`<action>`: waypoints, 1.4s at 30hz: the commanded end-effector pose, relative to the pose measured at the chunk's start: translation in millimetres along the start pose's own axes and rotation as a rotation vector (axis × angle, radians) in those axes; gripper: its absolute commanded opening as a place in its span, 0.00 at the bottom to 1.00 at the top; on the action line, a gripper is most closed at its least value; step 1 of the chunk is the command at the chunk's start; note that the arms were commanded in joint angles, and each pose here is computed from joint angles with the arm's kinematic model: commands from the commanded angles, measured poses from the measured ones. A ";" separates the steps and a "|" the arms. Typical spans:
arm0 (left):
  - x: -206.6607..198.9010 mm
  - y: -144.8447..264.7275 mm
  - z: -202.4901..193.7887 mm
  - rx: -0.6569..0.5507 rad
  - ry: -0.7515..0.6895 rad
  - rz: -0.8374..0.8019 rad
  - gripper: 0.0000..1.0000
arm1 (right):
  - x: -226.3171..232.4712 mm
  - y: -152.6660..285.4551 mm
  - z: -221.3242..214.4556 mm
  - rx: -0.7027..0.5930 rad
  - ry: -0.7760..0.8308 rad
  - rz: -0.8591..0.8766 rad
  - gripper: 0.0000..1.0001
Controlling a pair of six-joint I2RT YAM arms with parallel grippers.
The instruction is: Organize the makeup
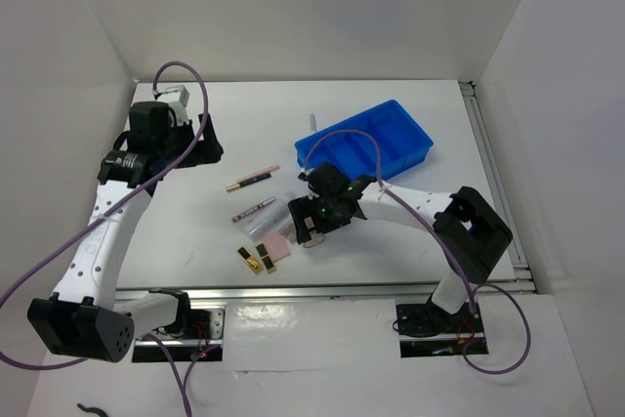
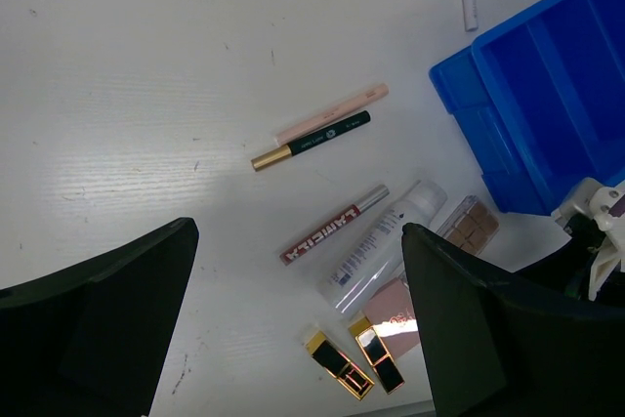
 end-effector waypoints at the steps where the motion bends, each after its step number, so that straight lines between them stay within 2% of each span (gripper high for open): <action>1: -2.5 6.2 10.4 -0.051 -0.005 -0.009 1.00 | 18.3 -1.6 18.9 -0.049 0.035 0.044 1.00; 4: -2.5 6.2 10.4 -0.051 -0.005 -0.009 1.00 | 18.4 -4.8 16.2 -0.042 0.041 0.034 0.94; 8: -1.0 6.1 10.7 -0.053 -0.005 0.000 1.00 | 18.1 -7.7 16.5 -0.042 0.041 0.034 0.93; 12: -1.0 6.1 10.7 -0.053 -0.005 0.000 1.00 | 16.2 -12.0 14.1 -0.038 0.047 0.014 0.82; 17: -0.6 6.1 10.7 -0.053 -0.014 0.000 1.00 | 12.8 -11.1 13.8 -0.039 0.045 -0.006 0.60; 21: -1.4 7.8 14.0 -0.062 -0.015 -0.002 1.00 | 22.5 10.2 25.3 -0.074 0.057 -0.008 0.55; 26: -2.6 12.1 19.7 -0.074 -0.025 -0.004 1.00 | 34.8 61.1 53.3 -0.184 0.069 -0.038 0.55; 30: -3.5 13.8 23.1 -0.083 -0.025 -0.006 1.00 | 31.3 97.3 93.6 -0.292 0.077 -0.109 0.55; 32: -5.5 13.9 22.6 -0.081 -0.026 -0.018 1.00 | 13.3 102.2 112.5 -0.334 0.060 -0.187 0.55; 38: -6.7 15.8 25.9 -0.090 -0.018 -0.020 1.00 | -30.6 76.9 168.1 -0.364 0.029 -0.362 0.55; 42: -6.3 15.7 25.9 -0.090 -0.027 -0.020 1.00 | -59.7 63.1 199.6 -0.380 -0.036 -0.376 0.55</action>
Point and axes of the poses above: each gripper's point midway between its finger pads, its own y axis back along the fingers, its own x axis along the line the jaws close on, z = x × y, the point moved 1 cm from there along y, back along the fingers, and after that the axes turned 2 degrees about -y, right-handed, at the moved point
